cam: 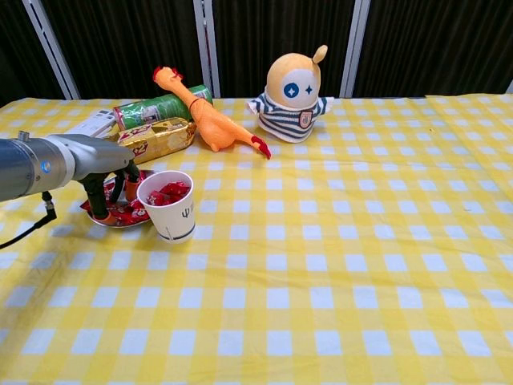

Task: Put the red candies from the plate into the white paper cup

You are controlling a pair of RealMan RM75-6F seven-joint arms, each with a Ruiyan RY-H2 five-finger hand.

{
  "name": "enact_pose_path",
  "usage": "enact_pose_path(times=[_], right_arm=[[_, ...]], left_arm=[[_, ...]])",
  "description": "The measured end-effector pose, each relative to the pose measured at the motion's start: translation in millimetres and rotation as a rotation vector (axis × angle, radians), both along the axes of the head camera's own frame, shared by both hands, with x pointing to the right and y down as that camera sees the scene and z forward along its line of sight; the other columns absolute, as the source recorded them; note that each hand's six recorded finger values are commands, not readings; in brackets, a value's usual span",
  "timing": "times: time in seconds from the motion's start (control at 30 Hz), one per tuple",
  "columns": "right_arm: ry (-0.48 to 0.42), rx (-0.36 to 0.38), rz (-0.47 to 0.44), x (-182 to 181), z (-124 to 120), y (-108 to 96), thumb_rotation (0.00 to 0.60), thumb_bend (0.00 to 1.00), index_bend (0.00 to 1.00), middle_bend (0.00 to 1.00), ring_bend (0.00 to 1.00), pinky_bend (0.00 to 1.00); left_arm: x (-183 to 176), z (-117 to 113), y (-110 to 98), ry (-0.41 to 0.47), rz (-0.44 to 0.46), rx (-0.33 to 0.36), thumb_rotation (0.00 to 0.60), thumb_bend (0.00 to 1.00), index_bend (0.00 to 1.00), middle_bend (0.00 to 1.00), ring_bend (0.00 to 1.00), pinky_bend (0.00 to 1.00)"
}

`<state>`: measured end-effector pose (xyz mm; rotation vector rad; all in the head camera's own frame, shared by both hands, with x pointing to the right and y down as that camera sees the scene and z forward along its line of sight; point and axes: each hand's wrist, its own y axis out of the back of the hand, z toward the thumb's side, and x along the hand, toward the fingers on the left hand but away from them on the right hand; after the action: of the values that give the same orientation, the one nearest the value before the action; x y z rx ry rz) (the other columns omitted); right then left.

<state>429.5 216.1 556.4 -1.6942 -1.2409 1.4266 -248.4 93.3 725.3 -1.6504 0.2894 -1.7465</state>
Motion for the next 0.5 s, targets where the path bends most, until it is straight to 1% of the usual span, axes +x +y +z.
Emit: enact_pose_path(times=[0.17, 0.33, 0.5], right_arm=[[0.002, 0.0, -0.003, -1, 0, 0, 0.6, 0.41, 0.0, 0.0, 0.0, 0.0], [-0.001, -0.001, -0.003, -2, 0, 1, 0.6, 0.41, 0.0, 0.0, 0.0, 0.0], [-0.003, -0.002, 0.002, -1, 0, 1, 0.6, 0.41, 0.0, 0.0, 0.0, 0.0]], left_arm=[[-11, 0, 1, -0.018, -0.016, -0.005, 0.6, 0.28, 0.4, 0.45, 0.92, 0.95], [-13, 2, 4, -0.017, -0.018, -0.01, 0.6, 0.37, 0.49, 0.52, 0.92, 0.95], [-7, 5, 5, 0.002, -0.015, -0.002, 0.6, 0.4, 0.52, 0.57, 0.92, 0.95]])
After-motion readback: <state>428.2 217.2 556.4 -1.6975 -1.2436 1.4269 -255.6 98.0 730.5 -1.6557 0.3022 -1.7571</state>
